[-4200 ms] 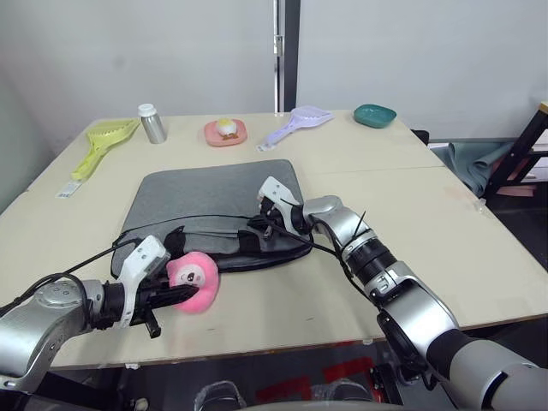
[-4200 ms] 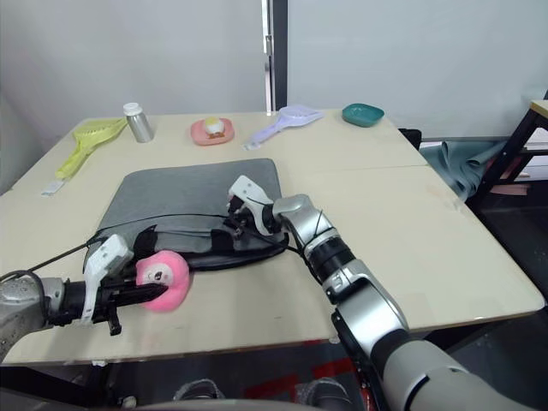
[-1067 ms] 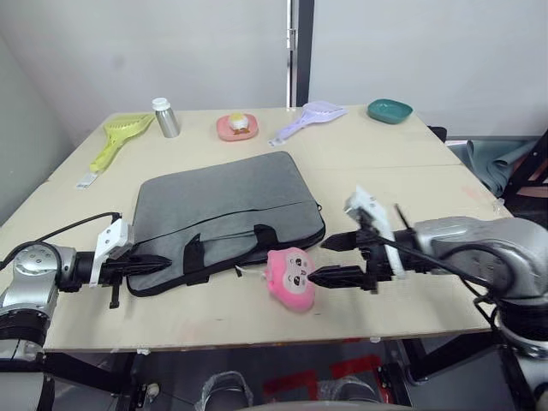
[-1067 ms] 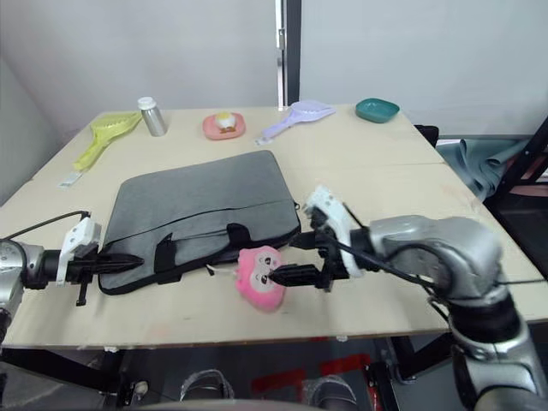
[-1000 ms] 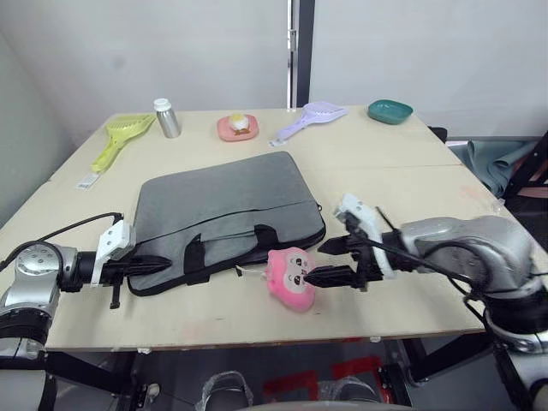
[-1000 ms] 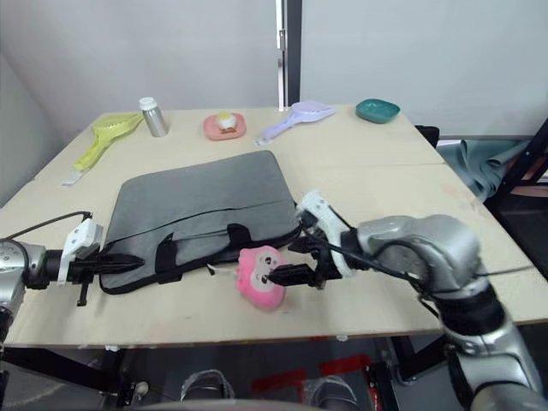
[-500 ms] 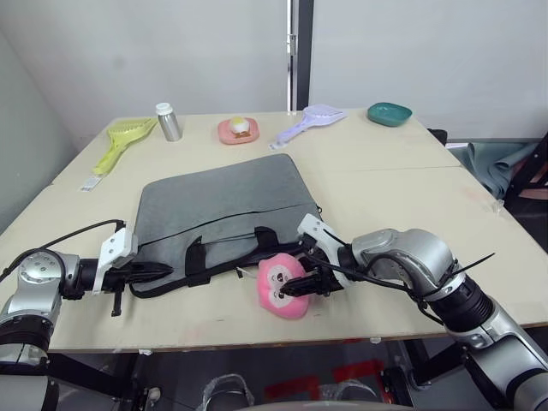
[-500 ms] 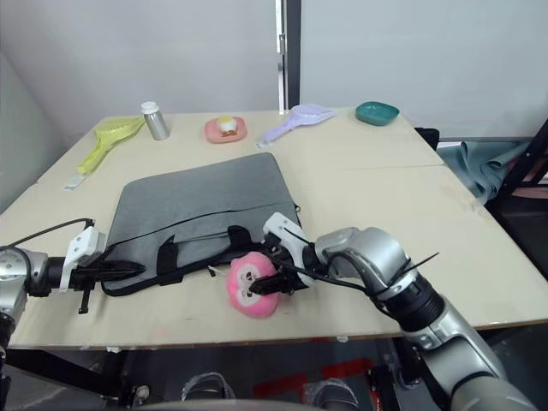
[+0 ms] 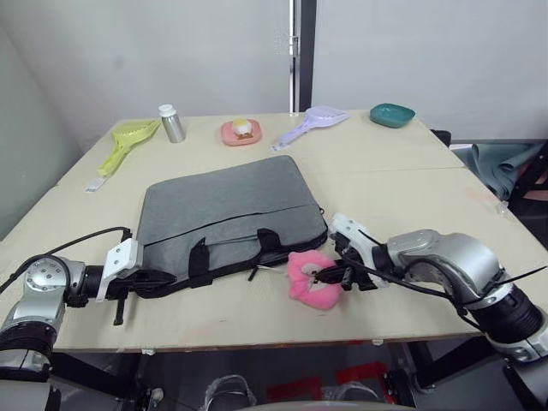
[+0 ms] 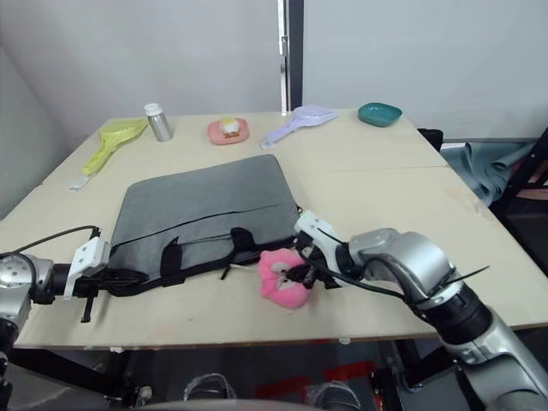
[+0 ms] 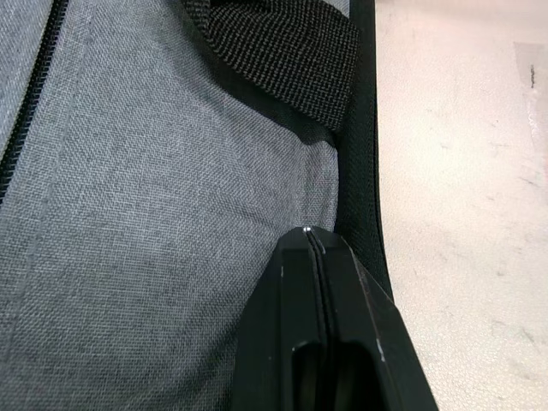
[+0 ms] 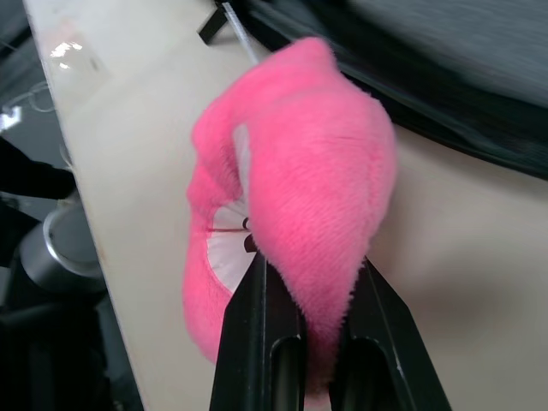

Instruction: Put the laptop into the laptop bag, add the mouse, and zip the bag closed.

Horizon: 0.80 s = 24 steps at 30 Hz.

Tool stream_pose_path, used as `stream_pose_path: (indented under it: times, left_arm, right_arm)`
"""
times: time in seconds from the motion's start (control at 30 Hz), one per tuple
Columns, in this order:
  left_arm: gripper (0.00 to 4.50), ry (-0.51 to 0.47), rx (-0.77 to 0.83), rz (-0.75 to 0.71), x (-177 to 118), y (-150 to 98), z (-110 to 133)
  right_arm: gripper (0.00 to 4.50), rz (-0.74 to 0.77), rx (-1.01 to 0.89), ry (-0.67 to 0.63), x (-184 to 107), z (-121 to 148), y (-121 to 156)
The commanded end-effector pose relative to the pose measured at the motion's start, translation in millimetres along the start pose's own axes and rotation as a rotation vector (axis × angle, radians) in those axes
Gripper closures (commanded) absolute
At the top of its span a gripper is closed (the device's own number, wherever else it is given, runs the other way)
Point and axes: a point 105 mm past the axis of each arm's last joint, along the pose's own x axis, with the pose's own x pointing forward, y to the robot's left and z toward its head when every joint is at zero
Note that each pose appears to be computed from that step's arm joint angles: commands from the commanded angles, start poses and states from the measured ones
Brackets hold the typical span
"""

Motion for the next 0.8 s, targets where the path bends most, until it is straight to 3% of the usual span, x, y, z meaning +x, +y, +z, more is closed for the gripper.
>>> stream_pose_path:
  times: [0.03,0.3,0.6,0.7,0.8]
  left_arm:
    - [4.50,0.152,-0.213,-0.086,10.5,-28.4,-48.1]
    - [4.50,0.168,-0.417,-0.069,10.1,-31.1,-61.8]
    - [4.50,0.156,-0.459,-0.075,14.2,-34.2,-63.7]
    - [4.50,0.158,-0.461,-0.083,15.2,-35.6,-64.0]
    - [4.50,0.167,-0.460,-0.098,15.5,-38.6,-65.0]
  right_arm:
    - [4.45,-0.062,-0.033,-0.015,-12.3,3.6,-10.3]
    - [4.45,-0.166,-0.043,0.013,-40.1,-8.5,-42.3]
    - [4.45,-0.395,-0.062,0.068,-75.8,-18.3,-103.0]
    - [4.45,-0.522,-0.084,0.069,-88.3,-11.1,-131.5]
    - [4.45,-0.564,-0.137,0.085,-92.1,-4.6,-143.3]
